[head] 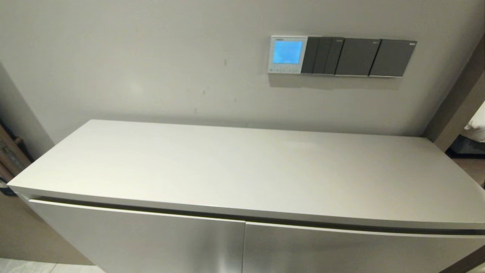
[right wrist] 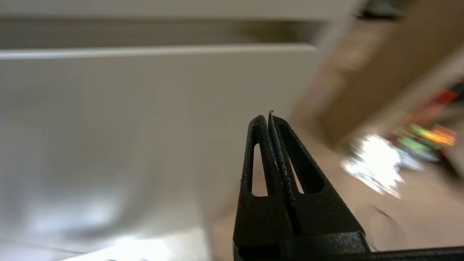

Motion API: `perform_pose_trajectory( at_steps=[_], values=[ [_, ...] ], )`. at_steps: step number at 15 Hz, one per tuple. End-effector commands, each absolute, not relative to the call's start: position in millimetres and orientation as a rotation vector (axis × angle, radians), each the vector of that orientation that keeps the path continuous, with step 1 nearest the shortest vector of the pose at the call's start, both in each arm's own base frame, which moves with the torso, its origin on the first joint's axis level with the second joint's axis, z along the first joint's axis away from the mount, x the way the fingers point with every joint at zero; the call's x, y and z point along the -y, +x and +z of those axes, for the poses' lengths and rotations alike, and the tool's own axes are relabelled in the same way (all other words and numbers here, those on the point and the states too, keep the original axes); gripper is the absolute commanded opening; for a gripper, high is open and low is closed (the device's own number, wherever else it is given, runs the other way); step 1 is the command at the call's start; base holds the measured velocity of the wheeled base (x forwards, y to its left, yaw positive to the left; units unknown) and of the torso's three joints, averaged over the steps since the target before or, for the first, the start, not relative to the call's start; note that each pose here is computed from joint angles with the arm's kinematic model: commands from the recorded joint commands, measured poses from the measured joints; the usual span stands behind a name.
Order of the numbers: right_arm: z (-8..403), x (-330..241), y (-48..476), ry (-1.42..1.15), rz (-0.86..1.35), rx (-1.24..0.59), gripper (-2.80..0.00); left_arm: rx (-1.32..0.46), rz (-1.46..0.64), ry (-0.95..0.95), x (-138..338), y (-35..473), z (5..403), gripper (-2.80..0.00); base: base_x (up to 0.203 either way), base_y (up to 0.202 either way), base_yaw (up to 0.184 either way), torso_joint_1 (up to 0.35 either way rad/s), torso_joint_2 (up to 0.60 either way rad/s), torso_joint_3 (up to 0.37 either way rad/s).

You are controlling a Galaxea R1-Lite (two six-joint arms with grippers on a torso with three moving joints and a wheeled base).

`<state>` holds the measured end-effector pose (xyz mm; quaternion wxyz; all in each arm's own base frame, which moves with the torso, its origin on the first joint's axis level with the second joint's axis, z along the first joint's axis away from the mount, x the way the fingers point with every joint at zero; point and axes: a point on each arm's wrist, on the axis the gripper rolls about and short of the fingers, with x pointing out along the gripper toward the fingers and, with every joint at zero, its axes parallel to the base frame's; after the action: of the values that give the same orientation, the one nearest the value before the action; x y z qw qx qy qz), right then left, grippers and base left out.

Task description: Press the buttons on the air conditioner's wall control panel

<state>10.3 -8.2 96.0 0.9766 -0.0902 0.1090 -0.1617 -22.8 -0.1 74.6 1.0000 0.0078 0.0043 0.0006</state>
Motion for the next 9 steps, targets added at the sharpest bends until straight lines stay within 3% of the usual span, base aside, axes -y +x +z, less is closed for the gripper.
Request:
perform_pose_trajectory(
  at_steps=[1,9],
  values=[
    [95.9,4.3,0.7,-0.131,-0.197,-0.110,-2.80,-0.011,0.001,0.015,0.1,-22.7,74.6,-2.80,0.000,0.000,0.000,0.000,0.00,0.000],
    [79.4,-0.6,-18.9,-0.071,0.036,-0.024,-2.80,-0.010,0.001,0.015,0.1,-22.8,74.5,-2.80,0.000,0.000,0.000,0.000,0.00,0.000]
  ],
)
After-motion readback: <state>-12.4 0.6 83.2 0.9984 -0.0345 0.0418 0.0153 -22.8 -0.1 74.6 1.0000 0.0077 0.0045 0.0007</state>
